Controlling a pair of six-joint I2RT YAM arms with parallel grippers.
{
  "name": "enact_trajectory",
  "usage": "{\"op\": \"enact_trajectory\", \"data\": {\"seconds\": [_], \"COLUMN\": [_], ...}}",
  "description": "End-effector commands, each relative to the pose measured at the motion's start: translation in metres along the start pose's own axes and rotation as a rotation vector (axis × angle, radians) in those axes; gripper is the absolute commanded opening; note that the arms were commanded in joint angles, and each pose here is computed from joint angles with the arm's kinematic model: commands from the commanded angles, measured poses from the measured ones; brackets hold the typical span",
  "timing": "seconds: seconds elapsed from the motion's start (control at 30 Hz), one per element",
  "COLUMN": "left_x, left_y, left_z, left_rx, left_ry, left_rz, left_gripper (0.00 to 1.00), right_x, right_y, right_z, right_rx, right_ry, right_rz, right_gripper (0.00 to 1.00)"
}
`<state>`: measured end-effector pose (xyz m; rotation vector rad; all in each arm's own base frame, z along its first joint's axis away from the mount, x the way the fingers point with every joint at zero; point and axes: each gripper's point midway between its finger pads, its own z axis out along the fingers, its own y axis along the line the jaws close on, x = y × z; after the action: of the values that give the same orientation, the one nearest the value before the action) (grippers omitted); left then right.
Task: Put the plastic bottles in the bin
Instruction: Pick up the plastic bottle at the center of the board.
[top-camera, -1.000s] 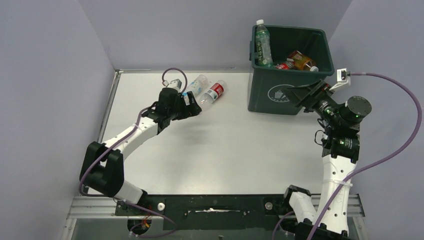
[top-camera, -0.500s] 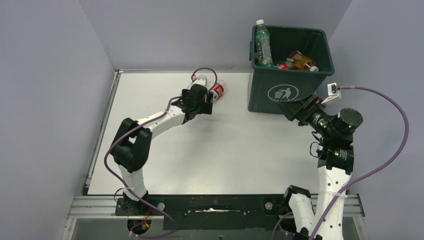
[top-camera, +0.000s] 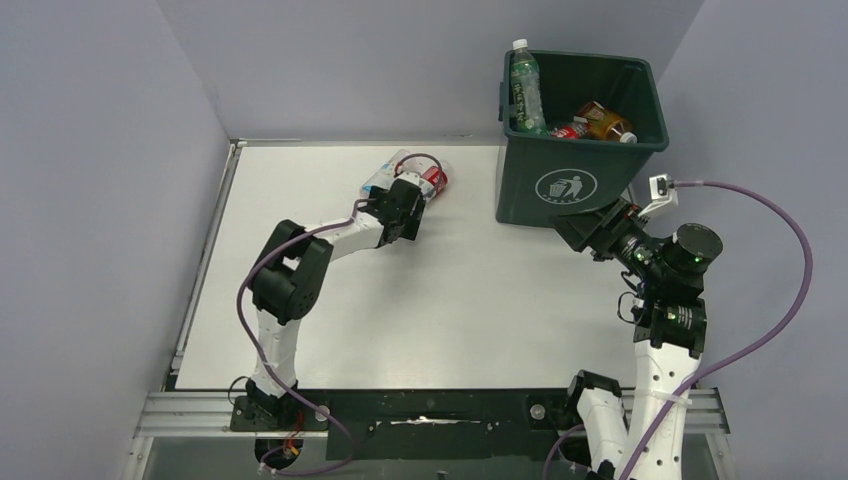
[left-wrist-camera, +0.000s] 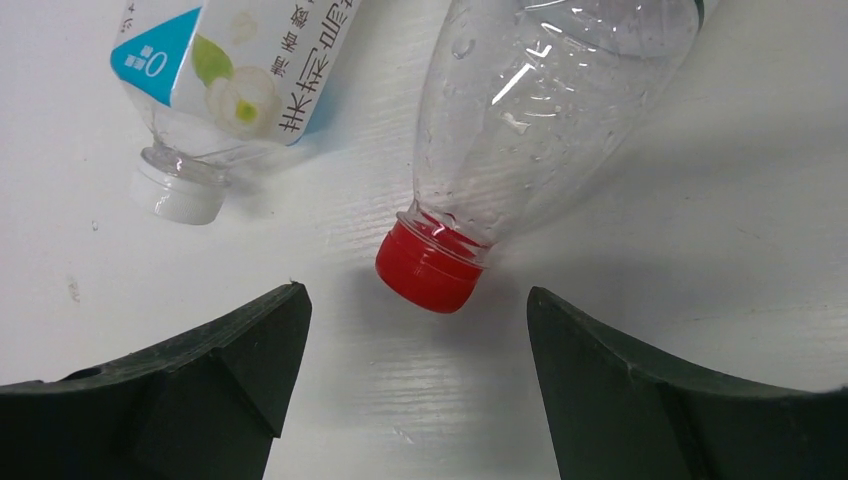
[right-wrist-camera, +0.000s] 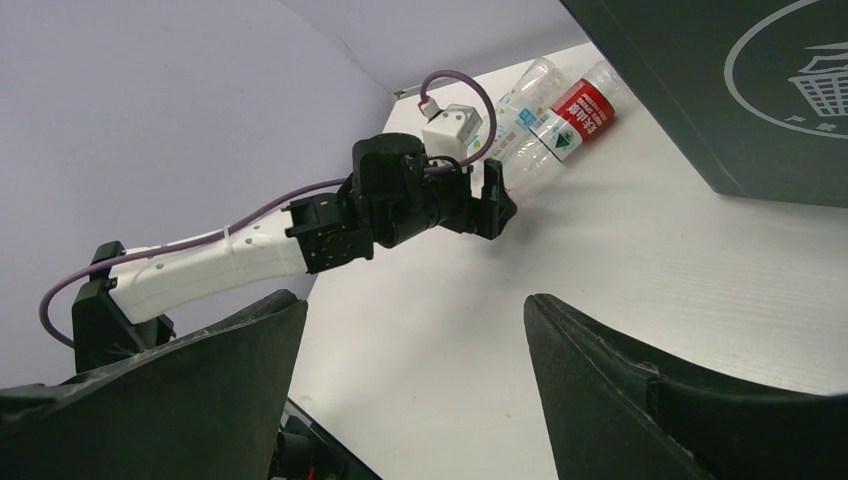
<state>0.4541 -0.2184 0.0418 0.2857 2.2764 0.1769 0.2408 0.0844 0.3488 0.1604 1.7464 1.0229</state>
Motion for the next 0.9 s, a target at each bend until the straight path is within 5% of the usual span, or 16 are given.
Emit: {"op": "enact_trajectory", "data": {"seconds": [0.0, 0.43, 0.67, 0.87], "left_x": [-0.046, -0.053, -0.048, -0.047], "left_y": [-0.006, -0.015, -0.023, -0.031], "left_z": [0.004, 0.023, 0.019, -0.007], "left_rx": [0.024, 0.070, 0.116, 0.158], "left_ry": [-0.131, -0.147, -0.123, -0.129], "left_rz": [-0.025, -0.018, -0.040, -0.067], "left_gripper": [0.78, 0.59, 0.30, 0.29], "right_x": [0.003, 0.001, 0.001, 0.005], "right_y": [0.005, 0.003, 0.000, -0.003], "right_z": [-0.001, 0.002, 0.003, 0.003], "right_rx": [-0.029, -0.022, -0.019, -0.015], "right_ry": [0.010, 0.016, 0.018, 0.022], "right_rz": [-0.028, -0.030, -0.025, -0.020], "right_gripper": [0.82, 0.82, 0.82, 0.82]}}
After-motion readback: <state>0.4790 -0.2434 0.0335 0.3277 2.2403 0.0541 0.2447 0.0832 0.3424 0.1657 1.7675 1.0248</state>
